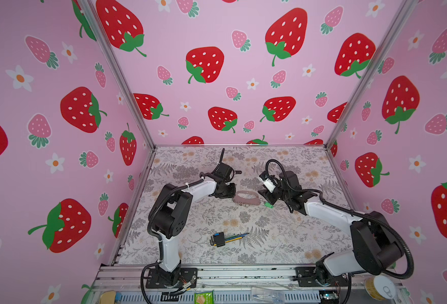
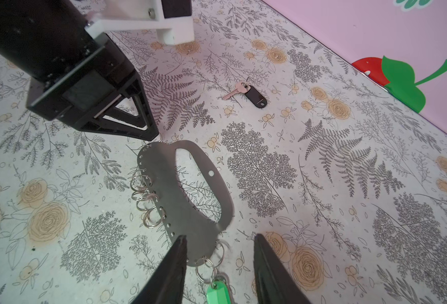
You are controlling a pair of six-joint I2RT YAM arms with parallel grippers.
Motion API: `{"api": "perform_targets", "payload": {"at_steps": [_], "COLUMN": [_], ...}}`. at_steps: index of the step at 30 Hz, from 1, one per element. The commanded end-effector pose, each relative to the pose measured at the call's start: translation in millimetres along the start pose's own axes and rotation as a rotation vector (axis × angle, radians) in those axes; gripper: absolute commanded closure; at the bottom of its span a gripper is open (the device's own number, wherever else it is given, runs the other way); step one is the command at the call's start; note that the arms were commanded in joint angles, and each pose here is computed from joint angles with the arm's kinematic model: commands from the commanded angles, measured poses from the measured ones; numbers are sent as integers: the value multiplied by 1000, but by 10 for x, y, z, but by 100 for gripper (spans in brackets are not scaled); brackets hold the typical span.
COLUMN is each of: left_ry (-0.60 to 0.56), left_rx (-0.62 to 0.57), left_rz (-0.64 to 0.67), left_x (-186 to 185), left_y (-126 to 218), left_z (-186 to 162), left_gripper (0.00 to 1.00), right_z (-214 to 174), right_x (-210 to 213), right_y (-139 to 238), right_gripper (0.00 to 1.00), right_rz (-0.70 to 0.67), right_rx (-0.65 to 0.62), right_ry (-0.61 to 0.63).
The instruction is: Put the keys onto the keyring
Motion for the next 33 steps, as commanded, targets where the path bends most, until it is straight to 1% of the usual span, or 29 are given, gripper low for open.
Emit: {"api": "perform_targets", "payload": {"at_steps": [1, 12, 15, 20, 21, 22, 25, 27, 33], "left_ry": [-1, -4, -13, -39, -44, -59, -127, -185, -456], "left_rx": [22, 36, 35, 33, 32, 27, 7, 15, 68], "left_rz": [26, 7, 0, -21, -27, -37, -82, -118, -252], "left_x": [10, 10, -6, -50, -58, -80, -168, -226, -480], "left_y": [-55, -108, -104, -76, -59, -27, 103, 200, 606], "left_z": [21, 60, 69, 97, 102, 109, 120, 120, 11], "left_gripper": [69, 81, 84, 93, 93, 100, 100, 100, 100], "right_z": [16, -13, -13, -14, -10, -6, 17, 42, 132], "right_x": [0, 5, 8, 10, 7, 8, 10, 2, 50], "right_y": [-31, -86, -93, -99, -95, -93, -65, -32, 144], "right_gripper": [57, 59, 60, 60, 60, 60, 60, 60, 60], "right_rz": [18, 35, 39, 44, 43, 42, 43, 39, 72], "right_rx": [3, 24, 25, 30, 28, 26, 15, 5, -61], "right_ry": [-14, -33, -35, -34, -33, -33, -17, 2, 75]}}
Point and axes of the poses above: each gripper's point midway between its finger pads, its own y axis back along the fingers, its own x axis along the line the jaws close on, z = x × y, the point moved 9 cm from there along y, back along the fingers, and after that the axes turned 9 degrees about y, right-handed, at the moved point
